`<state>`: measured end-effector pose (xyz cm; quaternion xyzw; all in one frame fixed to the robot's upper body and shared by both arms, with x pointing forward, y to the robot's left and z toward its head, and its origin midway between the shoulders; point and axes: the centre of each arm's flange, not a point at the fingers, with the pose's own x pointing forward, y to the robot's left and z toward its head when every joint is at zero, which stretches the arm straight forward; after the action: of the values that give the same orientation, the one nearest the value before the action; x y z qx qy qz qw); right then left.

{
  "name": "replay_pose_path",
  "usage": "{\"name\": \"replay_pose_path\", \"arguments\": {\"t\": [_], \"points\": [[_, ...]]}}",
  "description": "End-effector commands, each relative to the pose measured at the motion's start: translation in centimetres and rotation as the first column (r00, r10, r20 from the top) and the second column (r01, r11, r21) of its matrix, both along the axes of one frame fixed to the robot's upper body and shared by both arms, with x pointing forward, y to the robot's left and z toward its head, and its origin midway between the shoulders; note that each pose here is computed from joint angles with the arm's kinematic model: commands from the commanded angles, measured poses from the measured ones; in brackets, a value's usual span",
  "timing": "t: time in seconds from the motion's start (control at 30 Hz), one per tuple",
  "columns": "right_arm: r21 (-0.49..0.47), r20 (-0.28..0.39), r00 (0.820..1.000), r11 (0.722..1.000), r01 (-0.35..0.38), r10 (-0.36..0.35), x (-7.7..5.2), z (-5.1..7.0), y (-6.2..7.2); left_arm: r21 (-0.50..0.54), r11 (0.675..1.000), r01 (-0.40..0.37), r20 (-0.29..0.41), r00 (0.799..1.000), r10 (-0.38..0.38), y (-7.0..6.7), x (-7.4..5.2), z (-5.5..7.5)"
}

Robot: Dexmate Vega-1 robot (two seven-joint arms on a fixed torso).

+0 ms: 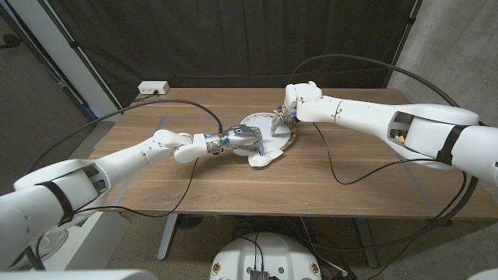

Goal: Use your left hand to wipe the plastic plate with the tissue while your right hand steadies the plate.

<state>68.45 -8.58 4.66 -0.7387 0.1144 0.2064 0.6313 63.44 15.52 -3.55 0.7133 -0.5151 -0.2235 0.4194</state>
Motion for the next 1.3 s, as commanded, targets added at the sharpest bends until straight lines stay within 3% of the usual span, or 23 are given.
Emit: {"name": "replay_pose_path", "arguments": {"t": [0.03,0.37,0.57,0.77,0.83,0.93,1.07,1.3], "points": [[0.004,0.000,1.000,1.000,-0.008,0.008,0.0,0.0,0.1,0.014,0.993,-0.120,0.204,0.972,0.115,2.2,2.7,1.9],[0.002,-0.007,1.000,1.000,-0.011,0.011,0.2,-0.1,0.1,-0.006,0.966,-0.258,0.347,0.905,0.244,4.7,6.0,3.8],[0.002,-0.011,1.000,1.000,-0.015,0.015,0.3,-0.1,0.2,-0.026,0.955,-0.295,0.448,0.851,0.275,5.5,7.1,4.8],[0.005,-0.014,1.000,1.000,-0.014,0.014,0.3,-0.2,0.1,-0.079,0.957,-0.278,0.593,0.759,0.269,6.2,7.4,5.3],[0.008,-0.017,1.000,1.000,-0.014,0.014,0.4,-0.2,0.1,-0.090,0.955,-0.283,0.614,0.739,0.277,6.3,7.4,5.4],[0.009,-0.019,1.000,1.000,-0.013,0.013,0.4,-0.2,0.1,-0.091,0.955,-0.282,0.611,0.742,0.277,6.1,7.5,5.4],[0.008,-0.016,1.000,1.000,-0.014,0.014,0.4,-0.1,0.0,-0.092,0.963,-0.254,0.580,0.772,0.260,5.6,7.3,5.4],[0.004,-0.011,1.000,1.000,-0.016,0.016,0.5,0.3,-0.1,-0.076,0.978,-0.192,0.461,0.863,0.205,4.7,6.9,5.2]]}}
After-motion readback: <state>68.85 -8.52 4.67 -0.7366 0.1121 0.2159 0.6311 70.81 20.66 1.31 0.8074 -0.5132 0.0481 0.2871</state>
